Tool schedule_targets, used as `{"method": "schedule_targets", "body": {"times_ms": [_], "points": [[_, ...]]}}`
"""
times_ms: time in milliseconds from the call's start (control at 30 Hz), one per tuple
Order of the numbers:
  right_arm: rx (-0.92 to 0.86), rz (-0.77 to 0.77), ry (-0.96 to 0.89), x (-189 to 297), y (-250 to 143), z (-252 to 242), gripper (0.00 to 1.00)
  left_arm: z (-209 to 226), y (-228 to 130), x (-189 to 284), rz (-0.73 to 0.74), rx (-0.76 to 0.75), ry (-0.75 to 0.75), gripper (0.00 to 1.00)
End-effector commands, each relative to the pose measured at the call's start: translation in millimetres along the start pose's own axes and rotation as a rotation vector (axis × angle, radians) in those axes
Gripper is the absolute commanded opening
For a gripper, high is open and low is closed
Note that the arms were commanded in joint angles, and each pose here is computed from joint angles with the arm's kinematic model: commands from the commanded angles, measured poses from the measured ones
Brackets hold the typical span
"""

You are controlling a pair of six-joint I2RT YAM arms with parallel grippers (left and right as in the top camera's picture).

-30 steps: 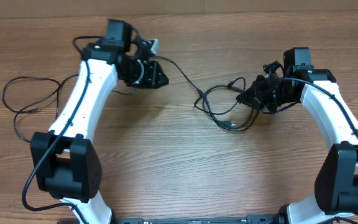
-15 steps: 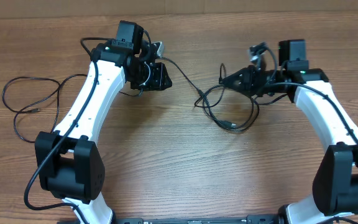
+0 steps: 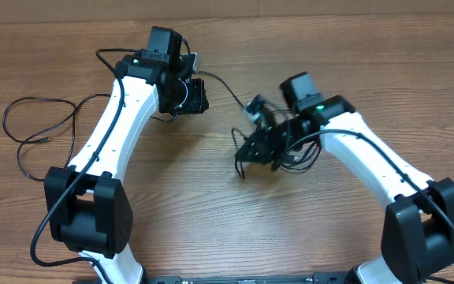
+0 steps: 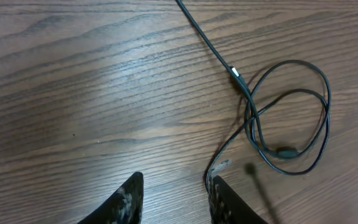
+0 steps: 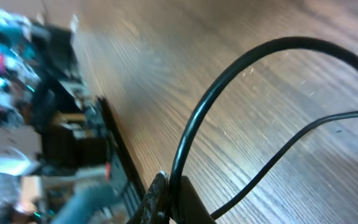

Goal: Untangle cables

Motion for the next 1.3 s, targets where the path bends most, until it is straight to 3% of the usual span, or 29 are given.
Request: {"method": "schedule_targets", "body": {"times_ms": [0, 933, 1167, 1267], "points": [[0.085, 0.041, -0.099, -9.6, -2.2, 6.2, 0.04, -2.6, 4.0, 10.9, -0.037, 0.004, 0.009, 0.36], [-0.114, 0.174, -0.1, -48.1, -54.3, -8.0, 0.04, -2.0, 2.0, 10.9, -0.025, 0.008, 0.012, 0.41], [-0.407, 0.181, -0.518, -40.2, -75.9, -46.1, 0.04, -2.0, 1.8, 10.9, -0.024, 0.008, 0.012, 0.42], [-0.489, 0.175, -0.595, -36.5, -80.7, -50.7, 0.04, -2.0, 1.8, 10.9, -0.024, 0.008, 0.012, 0.42]]}}
Point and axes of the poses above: each gripper's point midway between its finger pads, its own x axis back along the fingers, its own z axis along the line the jaws close on, y = z × x, the point moved 8 cm from there along x, back along the fingers
